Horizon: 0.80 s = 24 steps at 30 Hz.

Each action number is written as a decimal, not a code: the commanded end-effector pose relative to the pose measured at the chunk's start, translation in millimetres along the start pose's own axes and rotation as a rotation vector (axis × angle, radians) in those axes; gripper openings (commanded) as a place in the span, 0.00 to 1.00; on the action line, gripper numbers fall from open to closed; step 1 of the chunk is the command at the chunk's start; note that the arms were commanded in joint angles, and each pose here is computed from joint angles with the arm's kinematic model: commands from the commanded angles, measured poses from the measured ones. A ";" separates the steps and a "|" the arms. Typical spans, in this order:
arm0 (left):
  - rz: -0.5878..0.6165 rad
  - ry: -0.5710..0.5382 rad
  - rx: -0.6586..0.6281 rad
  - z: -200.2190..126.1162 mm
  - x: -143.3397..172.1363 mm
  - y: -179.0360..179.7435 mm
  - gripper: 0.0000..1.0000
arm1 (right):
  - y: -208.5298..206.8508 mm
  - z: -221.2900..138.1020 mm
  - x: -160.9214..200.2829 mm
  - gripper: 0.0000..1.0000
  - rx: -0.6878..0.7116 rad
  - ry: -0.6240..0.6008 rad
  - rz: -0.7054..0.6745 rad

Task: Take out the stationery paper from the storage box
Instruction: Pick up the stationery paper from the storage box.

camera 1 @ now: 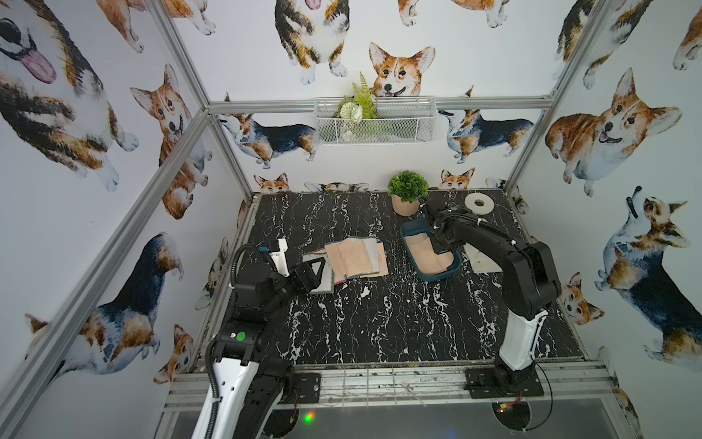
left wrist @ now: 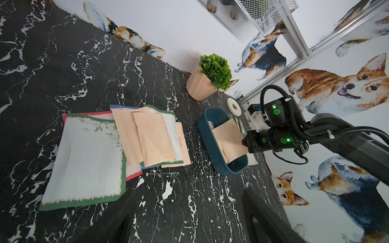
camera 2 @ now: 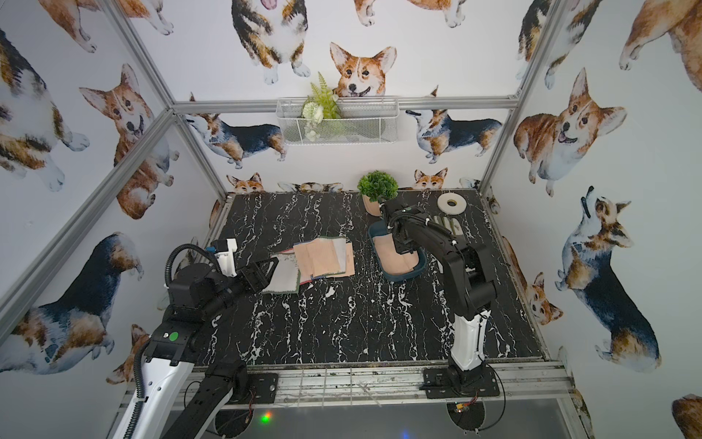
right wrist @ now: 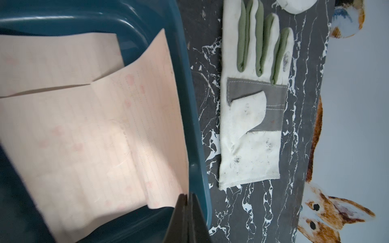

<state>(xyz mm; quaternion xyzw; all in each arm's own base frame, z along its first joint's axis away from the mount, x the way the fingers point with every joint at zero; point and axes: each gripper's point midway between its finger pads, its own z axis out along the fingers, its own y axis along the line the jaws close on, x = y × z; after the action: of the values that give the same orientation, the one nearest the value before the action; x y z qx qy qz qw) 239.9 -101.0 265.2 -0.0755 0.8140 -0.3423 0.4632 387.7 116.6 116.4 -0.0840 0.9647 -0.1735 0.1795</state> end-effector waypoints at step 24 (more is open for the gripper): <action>-0.273 -0.068 0.698 29.5 -7.9 -65.5 0.86 | 76.1 -327.9 32.3 0.00 -1.613 -0.528 0.257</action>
<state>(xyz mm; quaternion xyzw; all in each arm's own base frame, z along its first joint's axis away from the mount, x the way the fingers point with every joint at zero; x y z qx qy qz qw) 271.2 -153.5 259.2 -0.0839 0.6776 -0.5956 0.4231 245.4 257.8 307.9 -0.0760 0.8093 0.4955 0.3062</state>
